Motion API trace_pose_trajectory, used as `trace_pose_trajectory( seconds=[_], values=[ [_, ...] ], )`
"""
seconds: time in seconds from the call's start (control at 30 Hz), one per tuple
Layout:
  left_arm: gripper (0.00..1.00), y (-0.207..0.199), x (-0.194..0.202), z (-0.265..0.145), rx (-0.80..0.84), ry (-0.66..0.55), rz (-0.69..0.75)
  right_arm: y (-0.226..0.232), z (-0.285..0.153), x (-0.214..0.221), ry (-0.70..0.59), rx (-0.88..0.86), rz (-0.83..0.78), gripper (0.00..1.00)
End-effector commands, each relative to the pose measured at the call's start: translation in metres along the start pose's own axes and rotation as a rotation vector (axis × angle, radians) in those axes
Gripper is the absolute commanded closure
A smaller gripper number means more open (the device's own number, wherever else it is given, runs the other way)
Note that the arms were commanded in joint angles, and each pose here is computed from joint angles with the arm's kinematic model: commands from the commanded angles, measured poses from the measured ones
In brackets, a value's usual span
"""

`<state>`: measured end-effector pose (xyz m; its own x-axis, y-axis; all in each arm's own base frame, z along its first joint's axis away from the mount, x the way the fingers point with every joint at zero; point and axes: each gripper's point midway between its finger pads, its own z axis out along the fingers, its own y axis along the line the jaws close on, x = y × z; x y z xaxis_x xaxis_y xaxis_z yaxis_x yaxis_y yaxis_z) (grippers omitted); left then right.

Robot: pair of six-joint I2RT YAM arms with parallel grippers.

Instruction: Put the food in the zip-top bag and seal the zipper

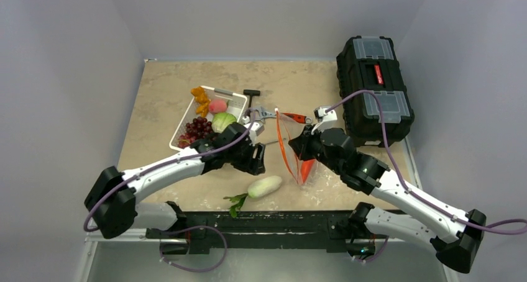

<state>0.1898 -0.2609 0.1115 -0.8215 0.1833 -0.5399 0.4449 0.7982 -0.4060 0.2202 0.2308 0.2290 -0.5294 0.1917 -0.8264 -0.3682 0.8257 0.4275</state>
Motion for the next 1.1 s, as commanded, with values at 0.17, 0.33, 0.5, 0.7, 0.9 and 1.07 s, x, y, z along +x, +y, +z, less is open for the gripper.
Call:
trace_pose_trajectory(
  seconds=[0.17, 0.33, 0.5, 0.7, 0.9, 1.07],
  values=[
    [0.37, -0.023, 0.023, 0.064, -0.005, 0.072, 0.266, -0.006, -0.005, -0.002, -0.014, 0.02, -0.024, 1.0],
    [0.35, -0.027, 0.043, 0.073, -0.01, 0.085, 0.295, -0.007, -0.006, -0.002, -0.012, 0.021, -0.03, 1.0],
    [0.36, -0.021, 0.064, 0.076, -0.019, 0.129, 0.265, -0.007, -0.007, 0.0, -0.009, 0.018, -0.028, 1.0],
    [0.43, 0.002, 0.082, 0.073, -0.108, 0.155, 0.207, -0.012, -0.006, 0.003, 0.003, 0.041, -0.05, 1.0],
    [0.6, 0.009, 0.086, 0.065, -0.132, 0.144, 0.167, -0.027, -0.004, -0.003, 0.019, 0.137, -0.14, 1.0],
    [0.89, 0.012, 0.074, 0.047, -0.175, 0.112, 0.163, -0.026, -0.002, -0.011, 0.025, 0.151, -0.196, 1.0]
  ],
)
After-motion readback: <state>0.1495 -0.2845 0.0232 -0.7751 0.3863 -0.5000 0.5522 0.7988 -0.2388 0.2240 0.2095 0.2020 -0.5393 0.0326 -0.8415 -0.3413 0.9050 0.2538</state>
